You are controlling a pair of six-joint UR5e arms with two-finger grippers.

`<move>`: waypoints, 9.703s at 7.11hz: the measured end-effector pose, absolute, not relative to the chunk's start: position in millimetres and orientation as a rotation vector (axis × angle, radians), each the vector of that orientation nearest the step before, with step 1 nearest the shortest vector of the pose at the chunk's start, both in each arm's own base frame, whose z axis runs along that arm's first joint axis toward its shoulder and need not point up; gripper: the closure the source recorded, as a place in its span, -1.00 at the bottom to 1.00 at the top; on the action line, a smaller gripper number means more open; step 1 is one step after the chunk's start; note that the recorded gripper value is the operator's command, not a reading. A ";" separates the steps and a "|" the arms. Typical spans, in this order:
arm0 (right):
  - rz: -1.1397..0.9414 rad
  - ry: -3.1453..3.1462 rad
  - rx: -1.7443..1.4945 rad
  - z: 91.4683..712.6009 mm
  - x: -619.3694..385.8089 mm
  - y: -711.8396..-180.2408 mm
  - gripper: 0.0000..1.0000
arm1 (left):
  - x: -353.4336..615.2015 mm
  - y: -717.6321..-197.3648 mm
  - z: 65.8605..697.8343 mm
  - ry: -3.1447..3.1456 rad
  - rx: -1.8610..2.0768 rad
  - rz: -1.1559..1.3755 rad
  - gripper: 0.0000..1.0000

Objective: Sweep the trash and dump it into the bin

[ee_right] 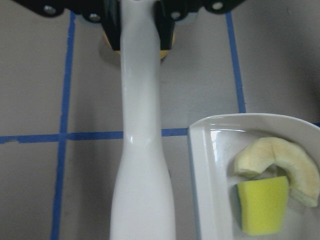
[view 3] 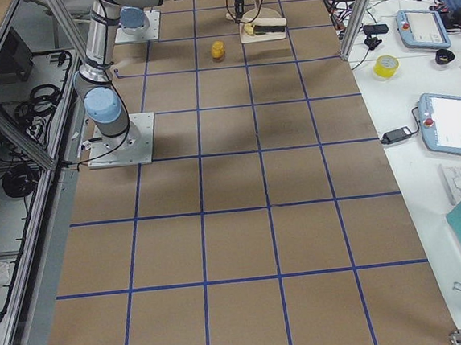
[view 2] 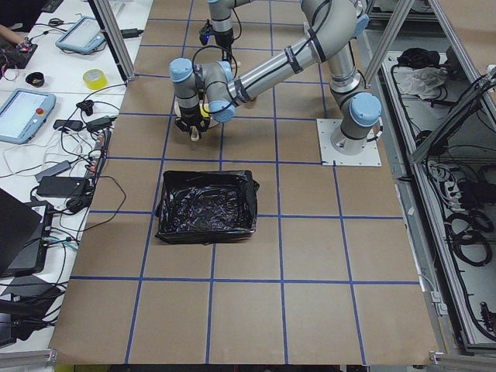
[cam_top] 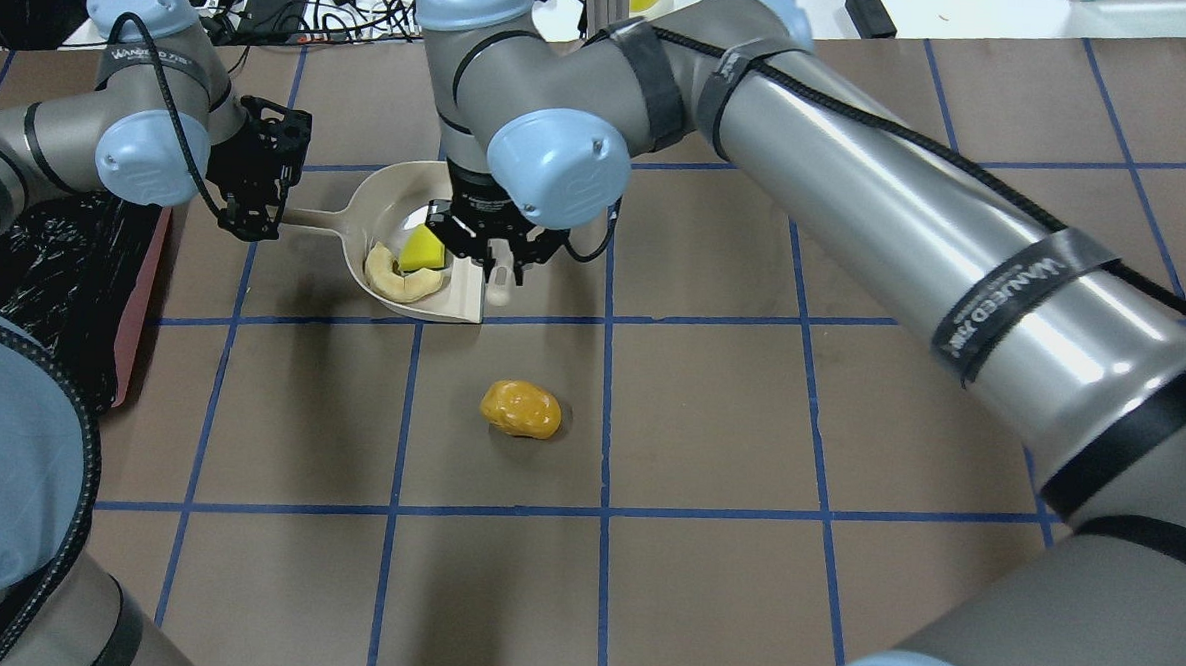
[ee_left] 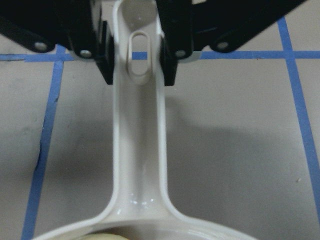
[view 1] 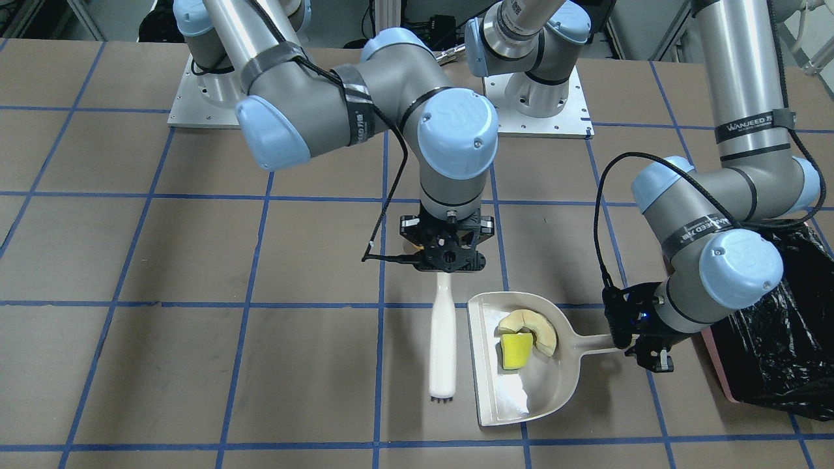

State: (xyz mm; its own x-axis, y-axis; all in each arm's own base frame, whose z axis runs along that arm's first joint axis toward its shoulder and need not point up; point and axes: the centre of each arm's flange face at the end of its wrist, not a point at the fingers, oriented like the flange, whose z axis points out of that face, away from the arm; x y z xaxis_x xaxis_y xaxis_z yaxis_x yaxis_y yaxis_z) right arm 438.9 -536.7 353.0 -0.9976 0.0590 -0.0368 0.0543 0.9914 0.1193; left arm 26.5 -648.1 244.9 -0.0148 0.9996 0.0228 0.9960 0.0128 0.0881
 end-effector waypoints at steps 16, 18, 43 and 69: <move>0.344 3.043 0.095 264.0 520.4 -369.1 1.00 | 3.4 -482.2 253.4 2.162 2.220 0.263 1.00; 0.336 3.011 0.071 267.9 544.4 -376.6 1.00 | 5.7 -483.8 253.9 2.163 2.220 0.256 1.00; 0.238 3.257 -0.098 257.2 -80.9 -596.4 -0.99 | 404.1 -471.8 447.1 2.531 1.300 0.721 1.00; -0.130 3.196 -0.134 484.0 157.3 -499.7 -1.00 | 54.3 -649.9 330.6 2.305 2.106 -0.085 1.00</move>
State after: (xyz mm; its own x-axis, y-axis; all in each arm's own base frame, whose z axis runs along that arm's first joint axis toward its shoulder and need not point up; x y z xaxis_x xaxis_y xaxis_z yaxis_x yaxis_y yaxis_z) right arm 157.3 -499.7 484.0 -0.9947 -0.0813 0.0628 -0.0861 0.9932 -0.0784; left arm 54.3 -649.9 330.6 -0.0906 0.9946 -0.0505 0.9956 0.0893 -0.0280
